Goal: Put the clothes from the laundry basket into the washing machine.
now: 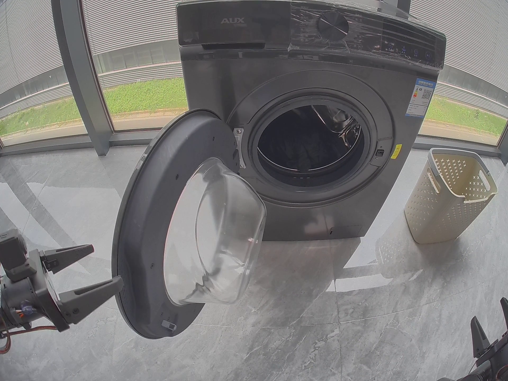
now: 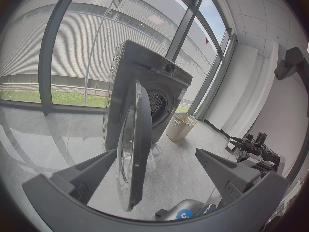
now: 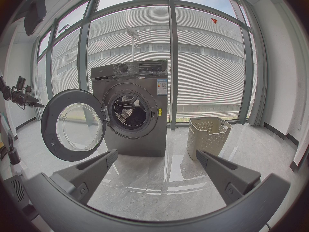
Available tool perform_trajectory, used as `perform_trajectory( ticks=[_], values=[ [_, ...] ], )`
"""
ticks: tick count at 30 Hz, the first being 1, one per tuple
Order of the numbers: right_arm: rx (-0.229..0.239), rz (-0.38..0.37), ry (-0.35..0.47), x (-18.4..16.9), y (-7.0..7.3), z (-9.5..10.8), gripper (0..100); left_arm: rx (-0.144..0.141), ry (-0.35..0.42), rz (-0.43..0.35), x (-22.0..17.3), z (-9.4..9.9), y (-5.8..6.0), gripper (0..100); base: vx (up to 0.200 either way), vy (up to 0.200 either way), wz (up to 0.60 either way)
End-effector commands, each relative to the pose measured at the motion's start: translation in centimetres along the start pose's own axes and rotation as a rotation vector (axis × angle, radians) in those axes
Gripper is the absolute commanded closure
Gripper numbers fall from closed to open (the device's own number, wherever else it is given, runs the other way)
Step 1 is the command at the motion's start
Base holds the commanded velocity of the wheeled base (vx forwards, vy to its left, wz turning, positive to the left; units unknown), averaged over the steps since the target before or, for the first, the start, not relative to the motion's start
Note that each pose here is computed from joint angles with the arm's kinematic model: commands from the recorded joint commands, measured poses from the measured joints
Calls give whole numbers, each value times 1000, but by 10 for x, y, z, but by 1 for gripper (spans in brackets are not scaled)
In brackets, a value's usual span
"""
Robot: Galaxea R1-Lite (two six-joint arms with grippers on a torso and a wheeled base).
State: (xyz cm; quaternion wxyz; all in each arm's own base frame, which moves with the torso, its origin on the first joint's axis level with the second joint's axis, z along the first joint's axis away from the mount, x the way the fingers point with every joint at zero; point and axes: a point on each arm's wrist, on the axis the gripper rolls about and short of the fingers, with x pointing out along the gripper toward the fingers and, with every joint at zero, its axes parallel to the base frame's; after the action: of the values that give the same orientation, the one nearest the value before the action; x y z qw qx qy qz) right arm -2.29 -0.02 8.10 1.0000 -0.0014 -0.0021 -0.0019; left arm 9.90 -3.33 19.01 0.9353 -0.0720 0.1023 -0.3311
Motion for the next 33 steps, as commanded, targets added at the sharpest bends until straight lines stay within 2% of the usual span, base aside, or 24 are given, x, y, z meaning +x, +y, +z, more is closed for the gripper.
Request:
perform_trajectory(
  ticks=[1, 3, 6, 7, 11, 13, 20, 24, 28, 33],
  values=[
    [0, 1, 1, 0, 0, -5, 0, 37, -100, 36, -20, 8, -7, 0, 0, 0, 0],
    [0, 1, 1, 0, 0, -5, 0, 43, -117, 72, -24, 8, -7, 0, 0, 0, 0],
    [0, 1, 1, 0, 0, -5, 0, 42, -128, 230, -26, 7, 3, 0, 0, 0, 0],
    [0, 1, 1, 0, 0, -5, 0, 46, -126, 259, -25, 7, 5, 0, 0, 0, 0],
    [0, 1, 1, 0, 0, -5, 0, 63, -73, 361, -13, 7, 19, 0, 0, 0, 0],
    [0, 1, 1, 0, 0, -5, 0, 65, -49, 386, -8, 6, 22, 0, 0, 0, 0],
    [0, 1, 1, 0, 0, -5, 0, 62, 71, 342, 22, 4, 35, 0, 0, 0, 0],
    [0, 1, 1, 0, 0, -5, 0, 64, 78, 321, 41, 9, 43, 0, 0, 0, 0],
    [0, 1, 1, 0, 0, -5, 0, 81, 82, 265, 60, 11, 40, 0, 0, 0, 0],
    [0, 1, 1, 0, 0, -5, 0, 95, 80, 219, 81, 14, 28, 0, 0, 0, 0]
  ],
)
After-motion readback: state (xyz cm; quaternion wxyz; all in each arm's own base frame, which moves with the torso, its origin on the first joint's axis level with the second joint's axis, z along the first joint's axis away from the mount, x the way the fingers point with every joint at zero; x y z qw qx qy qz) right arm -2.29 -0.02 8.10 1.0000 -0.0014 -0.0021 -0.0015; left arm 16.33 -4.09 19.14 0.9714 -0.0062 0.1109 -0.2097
